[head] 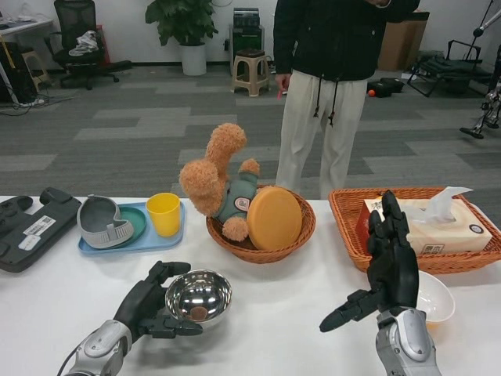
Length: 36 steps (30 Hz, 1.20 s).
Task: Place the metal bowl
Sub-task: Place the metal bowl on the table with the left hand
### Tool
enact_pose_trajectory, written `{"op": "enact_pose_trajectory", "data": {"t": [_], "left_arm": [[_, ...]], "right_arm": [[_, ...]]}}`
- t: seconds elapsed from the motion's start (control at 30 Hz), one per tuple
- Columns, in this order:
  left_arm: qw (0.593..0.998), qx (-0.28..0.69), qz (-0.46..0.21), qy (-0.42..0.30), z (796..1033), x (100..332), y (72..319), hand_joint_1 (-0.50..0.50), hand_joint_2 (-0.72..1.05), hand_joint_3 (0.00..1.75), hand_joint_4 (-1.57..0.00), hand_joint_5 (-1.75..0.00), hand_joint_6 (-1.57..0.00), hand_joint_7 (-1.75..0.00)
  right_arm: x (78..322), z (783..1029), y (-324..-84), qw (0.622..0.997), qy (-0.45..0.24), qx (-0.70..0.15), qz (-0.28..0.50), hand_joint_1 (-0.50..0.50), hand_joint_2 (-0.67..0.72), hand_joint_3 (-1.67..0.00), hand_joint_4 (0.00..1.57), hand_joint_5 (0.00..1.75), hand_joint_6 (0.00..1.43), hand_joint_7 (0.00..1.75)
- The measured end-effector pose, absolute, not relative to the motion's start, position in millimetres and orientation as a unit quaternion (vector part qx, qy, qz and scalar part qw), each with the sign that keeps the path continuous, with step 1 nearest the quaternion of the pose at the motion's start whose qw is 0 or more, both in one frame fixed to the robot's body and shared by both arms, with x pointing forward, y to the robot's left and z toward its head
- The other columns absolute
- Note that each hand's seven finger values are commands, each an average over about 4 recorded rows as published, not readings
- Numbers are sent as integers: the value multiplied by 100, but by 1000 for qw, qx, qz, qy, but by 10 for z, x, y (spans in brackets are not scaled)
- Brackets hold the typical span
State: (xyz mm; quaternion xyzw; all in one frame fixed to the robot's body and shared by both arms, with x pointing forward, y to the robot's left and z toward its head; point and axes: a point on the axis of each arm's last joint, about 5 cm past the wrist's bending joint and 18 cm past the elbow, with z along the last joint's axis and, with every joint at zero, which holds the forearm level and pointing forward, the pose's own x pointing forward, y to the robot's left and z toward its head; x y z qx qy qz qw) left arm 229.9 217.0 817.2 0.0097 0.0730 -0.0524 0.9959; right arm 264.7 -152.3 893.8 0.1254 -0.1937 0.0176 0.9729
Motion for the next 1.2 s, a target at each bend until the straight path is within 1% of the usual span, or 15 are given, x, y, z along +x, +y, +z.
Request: {"op": "enact_pose_trajectory", "data": {"t": [0.07, 0.13, 0.2, 0.27, 0.3, 0.47, 0.53, 0.63, 0.73, 0.8, 0.87, 0.93, 0.97, 1.1, 1.2], "left_arm": [[996, 10, -53, 73, 8171, 2299, 2168, -39, 96, 4, -2, -139, -51, -133], [996, 11, -54, 74, 8170, 2298, 2168, -43, 100, 9, 0, -92, -34, -112], [996, 11, -54, 75, 8168, 2295, 2168, -47, 103, 9, 0, -44, -18, -80], [996, 11, -54, 74, 8167, 2292, 2169, -49, 98, 9, 0, -21, -10, -58], [996, 11, -55, 72, 8167, 2291, 2169, -50, 96, 9, 0, -15, -8, -51], [997, 11, -52, 63, 8163, 2268, 2185, -50, 96, 9, 0, 0, -1, -28], [997, 10, -48, 60, 8155, 2250, 2192, -50, 96, 9, 0, 0, -1, -23], [997, 9, -45, 57, 8152, 2240, 2199, -50, 87, 7, 0, 0, 0, -16], [998, 6, -41, 51, 8153, 2232, 2207, -50, 65, 4, 0, 0, 0, -14], [998, 5, -40, 50, 8151, 2226, 2212, -50, 52, 9, 0, 0, 0, -14], [998, 4, -40, 49, 8149, 2218, 2219, -50, 41, 9, 0, 0, 0, -14], [998, 3, -41, 46, 8147, 2210, 2226, -50, 25, 9, 0, 0, 0, -14], [998, 3, -41, 44, 8148, 2207, 2228, -50, 14, 7, 0, 0, 0, -14], [999, 4, -41, 29, 8164, 2207, 2237, -50, -19, 9, 0, 0, 0, -14], [999, 4, -38, 13, 8188, 2213, 2250, -48, -48, 9, 0, 0, 0, -14]], "right_arm": [[2647, 8938, -1523, 973, -194, 125, 18, -46, 60, 0, 17, 0, 0, 7], [2647, 8938, -1522, 973, -194, 125, 18, -46, 60, 0, 17, 0, 0, 7], [2647, 8938, -1522, 973, -194, 125, 18, -46, 60, 0, 17, 0, 0, 7], [2647, 8938, -1522, 973, -194, 125, 18, -46, 60, 0, 17, 0, 0, 7], [2647, 8938, -1522, 973, -194, 125, 18, -46, 60, 0, 17, 0, 0, 7], [2646, 8938, -1521, 973, -194, 126, 18, -46, 60, 0, 17, 0, 0, 7], [2646, 8938, -1522, 973, -194, 126, 18, -46, 60, 0, 17, 0, 0, 7], [2646, 8938, -1522, 973, -194, 126, 18, -46, 60, 0, 17, 0, 0, 7], [2647, 8938, -1522, 973, -194, 126, 18, -46, 60, 0, 17, 0, 0, 7], [2647, 8939, -1522, 973, -194, 126, 18, -46, 60, 0, 17, 0, 0, 7], [2647, 8939, -1521, 973, -194, 126, 18, -46, 60, 0, 17, 0, 0, 7], [2647, 8940, -1521, 973, -194, 126, 18, -46, 60, 0, 17, 0, 0, 7], [2647, 8940, -1521, 973, -194, 126, 18, -46, 60, 0, 17, 0, 0, 7], [2647, 8943, -1518, 972, -195, 126, 18, -46, 60, 0, 17, 0, 0, 7], [2646, 8943, -1517, 972, -195, 127, 19, -46, 60, 0, 17, 0, 0, 7]]}}
